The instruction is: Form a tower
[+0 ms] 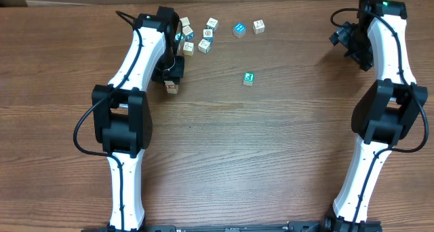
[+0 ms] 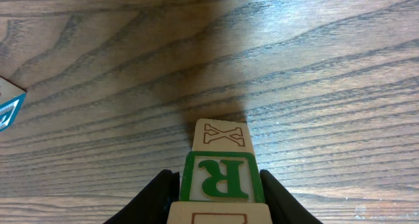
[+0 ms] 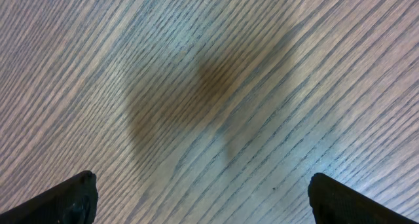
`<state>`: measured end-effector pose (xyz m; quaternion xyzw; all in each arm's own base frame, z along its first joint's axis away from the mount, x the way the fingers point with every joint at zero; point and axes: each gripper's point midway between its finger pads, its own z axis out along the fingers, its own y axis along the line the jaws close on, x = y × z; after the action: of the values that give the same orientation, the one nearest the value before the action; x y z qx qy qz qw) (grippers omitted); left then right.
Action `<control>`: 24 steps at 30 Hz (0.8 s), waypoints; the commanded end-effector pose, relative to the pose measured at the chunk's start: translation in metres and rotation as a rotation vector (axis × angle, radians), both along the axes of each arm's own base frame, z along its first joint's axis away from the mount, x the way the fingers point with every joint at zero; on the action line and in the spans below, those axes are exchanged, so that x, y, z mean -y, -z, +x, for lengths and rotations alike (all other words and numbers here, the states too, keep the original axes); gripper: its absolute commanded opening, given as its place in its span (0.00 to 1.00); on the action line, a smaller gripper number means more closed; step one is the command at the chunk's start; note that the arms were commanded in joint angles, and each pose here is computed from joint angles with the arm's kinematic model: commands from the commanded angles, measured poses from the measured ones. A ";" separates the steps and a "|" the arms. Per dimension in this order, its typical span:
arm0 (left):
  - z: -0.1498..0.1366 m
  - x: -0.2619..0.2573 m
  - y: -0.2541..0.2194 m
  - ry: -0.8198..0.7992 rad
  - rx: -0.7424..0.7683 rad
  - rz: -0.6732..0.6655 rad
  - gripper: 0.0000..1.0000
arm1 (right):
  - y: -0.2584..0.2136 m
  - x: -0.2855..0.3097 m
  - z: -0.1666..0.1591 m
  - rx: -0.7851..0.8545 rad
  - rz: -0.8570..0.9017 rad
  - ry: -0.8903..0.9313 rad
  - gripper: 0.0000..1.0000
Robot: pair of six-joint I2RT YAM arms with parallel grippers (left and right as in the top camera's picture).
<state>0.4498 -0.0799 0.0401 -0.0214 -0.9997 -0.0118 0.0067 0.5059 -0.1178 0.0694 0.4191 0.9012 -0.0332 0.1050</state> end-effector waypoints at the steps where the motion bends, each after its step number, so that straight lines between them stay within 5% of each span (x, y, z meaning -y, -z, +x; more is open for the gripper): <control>1: 0.001 -0.002 -0.012 0.026 0.025 0.008 0.34 | -0.027 0.003 0.003 0.057 -0.014 0.003 1.00; 7: 0.000 -0.002 -0.012 0.026 0.024 0.008 0.39 | -0.027 0.003 0.003 0.057 -0.014 0.003 1.00; 13: 0.000 -0.002 -0.012 0.026 0.024 0.007 0.64 | -0.027 0.003 0.003 0.057 -0.014 0.003 1.00; 24: -0.007 -0.002 0.002 0.027 -0.004 0.009 0.73 | -0.027 0.003 0.003 0.057 -0.014 0.003 1.00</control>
<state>0.4468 -0.0782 0.0329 -0.0305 -0.9993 -0.0157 0.0120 0.5059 -0.1178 0.0694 0.4191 0.9013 -0.0330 0.1050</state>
